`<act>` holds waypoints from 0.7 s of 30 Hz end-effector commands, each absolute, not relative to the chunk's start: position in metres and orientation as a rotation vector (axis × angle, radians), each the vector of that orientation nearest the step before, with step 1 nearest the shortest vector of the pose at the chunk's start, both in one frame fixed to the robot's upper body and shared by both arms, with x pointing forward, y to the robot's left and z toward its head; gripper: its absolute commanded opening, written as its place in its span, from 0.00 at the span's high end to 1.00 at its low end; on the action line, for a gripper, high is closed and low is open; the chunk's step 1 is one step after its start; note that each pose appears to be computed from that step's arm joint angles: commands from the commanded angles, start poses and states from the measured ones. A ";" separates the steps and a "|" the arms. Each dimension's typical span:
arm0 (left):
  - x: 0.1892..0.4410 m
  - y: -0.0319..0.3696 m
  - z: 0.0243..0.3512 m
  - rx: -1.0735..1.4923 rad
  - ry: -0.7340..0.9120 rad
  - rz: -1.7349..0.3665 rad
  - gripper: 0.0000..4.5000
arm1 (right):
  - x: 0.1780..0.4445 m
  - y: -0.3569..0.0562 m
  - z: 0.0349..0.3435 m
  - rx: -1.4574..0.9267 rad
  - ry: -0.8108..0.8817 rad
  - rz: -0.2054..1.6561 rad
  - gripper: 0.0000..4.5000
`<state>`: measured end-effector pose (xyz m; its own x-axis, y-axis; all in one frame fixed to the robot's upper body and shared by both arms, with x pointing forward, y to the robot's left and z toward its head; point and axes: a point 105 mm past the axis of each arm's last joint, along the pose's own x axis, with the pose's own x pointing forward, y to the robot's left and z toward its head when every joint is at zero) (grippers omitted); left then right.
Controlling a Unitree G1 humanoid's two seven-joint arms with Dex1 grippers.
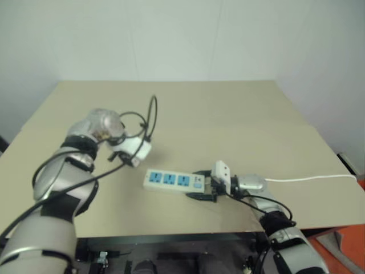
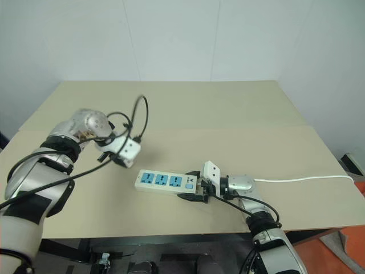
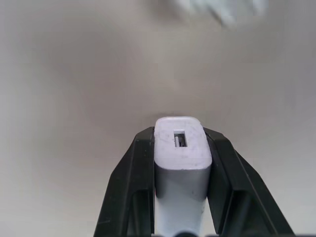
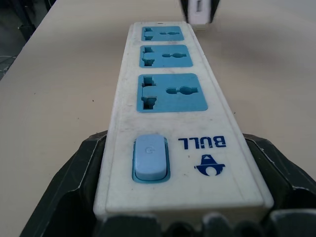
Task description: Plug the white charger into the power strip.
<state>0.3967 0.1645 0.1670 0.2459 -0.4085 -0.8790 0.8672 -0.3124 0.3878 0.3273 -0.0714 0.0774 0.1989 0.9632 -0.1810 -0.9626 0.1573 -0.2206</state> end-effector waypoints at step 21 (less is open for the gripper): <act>0.318 0.095 0.250 0.139 -0.279 -1.501 0.77 | 0.314 -0.060 0.050 -0.325 0.101 1.579 0.24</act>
<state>0.3250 0.0940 0.2412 0.0594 -0.9955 0.0736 0.9676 0.0756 0.2407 0.3254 -0.0648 0.0690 0.0704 0.9748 -0.2118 -0.9821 0.0305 -0.1858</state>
